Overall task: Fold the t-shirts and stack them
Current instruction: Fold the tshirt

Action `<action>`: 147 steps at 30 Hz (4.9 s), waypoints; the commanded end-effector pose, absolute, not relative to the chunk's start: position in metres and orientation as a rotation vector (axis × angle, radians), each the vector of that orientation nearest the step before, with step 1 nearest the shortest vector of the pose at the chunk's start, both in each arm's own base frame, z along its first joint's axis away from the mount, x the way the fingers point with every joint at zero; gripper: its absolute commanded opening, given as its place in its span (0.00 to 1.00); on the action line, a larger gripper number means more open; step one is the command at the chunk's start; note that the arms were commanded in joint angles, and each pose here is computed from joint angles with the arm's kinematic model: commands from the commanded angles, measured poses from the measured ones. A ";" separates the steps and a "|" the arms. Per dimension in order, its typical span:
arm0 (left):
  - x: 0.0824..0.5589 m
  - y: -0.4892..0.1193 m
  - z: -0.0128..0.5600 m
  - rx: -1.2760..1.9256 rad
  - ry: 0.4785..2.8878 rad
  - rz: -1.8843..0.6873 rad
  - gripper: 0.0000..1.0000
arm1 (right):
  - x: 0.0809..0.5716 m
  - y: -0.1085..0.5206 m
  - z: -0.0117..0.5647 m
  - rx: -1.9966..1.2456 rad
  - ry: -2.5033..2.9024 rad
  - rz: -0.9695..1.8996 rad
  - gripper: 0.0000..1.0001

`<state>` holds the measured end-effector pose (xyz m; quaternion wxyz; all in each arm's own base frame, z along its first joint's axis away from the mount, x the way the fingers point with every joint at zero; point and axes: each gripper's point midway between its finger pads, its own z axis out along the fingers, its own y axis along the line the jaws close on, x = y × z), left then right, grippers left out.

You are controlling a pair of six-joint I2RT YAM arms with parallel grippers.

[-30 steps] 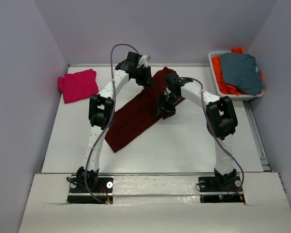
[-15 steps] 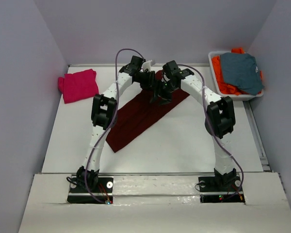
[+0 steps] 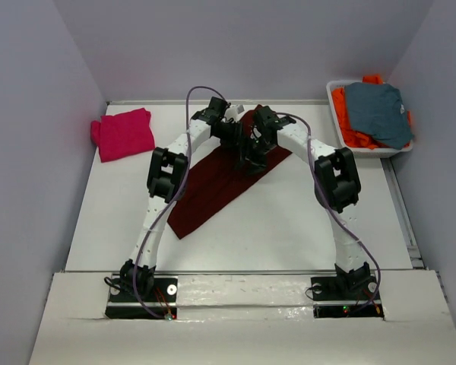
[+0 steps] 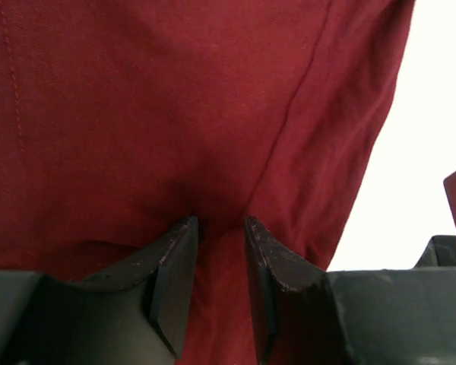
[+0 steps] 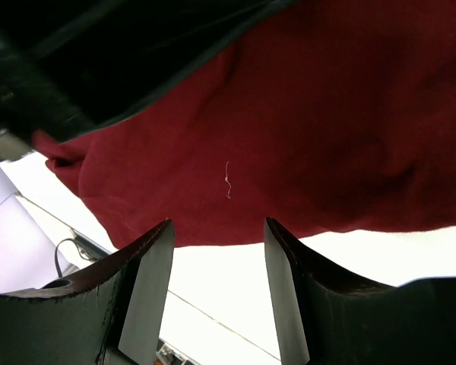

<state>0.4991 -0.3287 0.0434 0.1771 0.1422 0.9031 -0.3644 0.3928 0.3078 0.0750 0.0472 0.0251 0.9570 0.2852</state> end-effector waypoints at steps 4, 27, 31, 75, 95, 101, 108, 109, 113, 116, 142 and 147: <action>0.502 -0.324 0.032 0.377 2.588 -0.955 0.43 | 0.386 0.321 0.059 0.056 2.940 0.933 0.56; 0.515 -0.242 0.011 0.120 2.690 -0.652 0.43 | 0.357 0.309 0.030 0.079 3.064 0.905 0.56; 0.517 -0.229 0.014 0.083 2.690 -0.626 0.42 | 0.353 0.303 0.029 0.078 3.083 0.866 0.57; 0.518 -0.213 0.017 0.007 2.710 -0.540 0.41 | 0.291 0.428 0.123 -0.432 2.847 1.394 0.58; 0.516 -0.212 0.015 0.008 2.714 -0.532 0.41 | 0.264 0.450 0.040 -0.440 3.010 1.384 0.55; 0.516 -0.208 0.016 0.008 2.715 -0.506 0.40 | 0.242 0.418 0.029 -0.392 3.131 1.223 0.55; 0.514 -0.205 0.016 0.006 2.716 -0.482 0.40 | 0.215 0.380 0.028 -0.365 3.203 1.071 0.55; 0.514 -0.205 0.017 0.004 2.715 -0.480 0.40 | 0.210 0.375 0.029 -0.359 3.216 1.058 0.55; 0.513 -0.200 0.018 -0.005 2.717 -0.449 0.40 | 0.201 0.366 0.033 -0.351 3.227 1.042 0.55; 0.511 -0.193 0.019 -0.020 2.720 -0.396 0.40 | 0.195 0.357 0.036 -0.341 3.231 1.018 0.55; 0.520 -0.209 0.020 0.016 2.700 -0.541 0.40 | 0.241 0.429 0.110 -0.481 2.959 1.342 0.55; 0.523 -0.212 0.017 0.026 2.695 -0.562 0.40 | 0.239 0.451 0.108 -0.490 2.928 1.471 0.55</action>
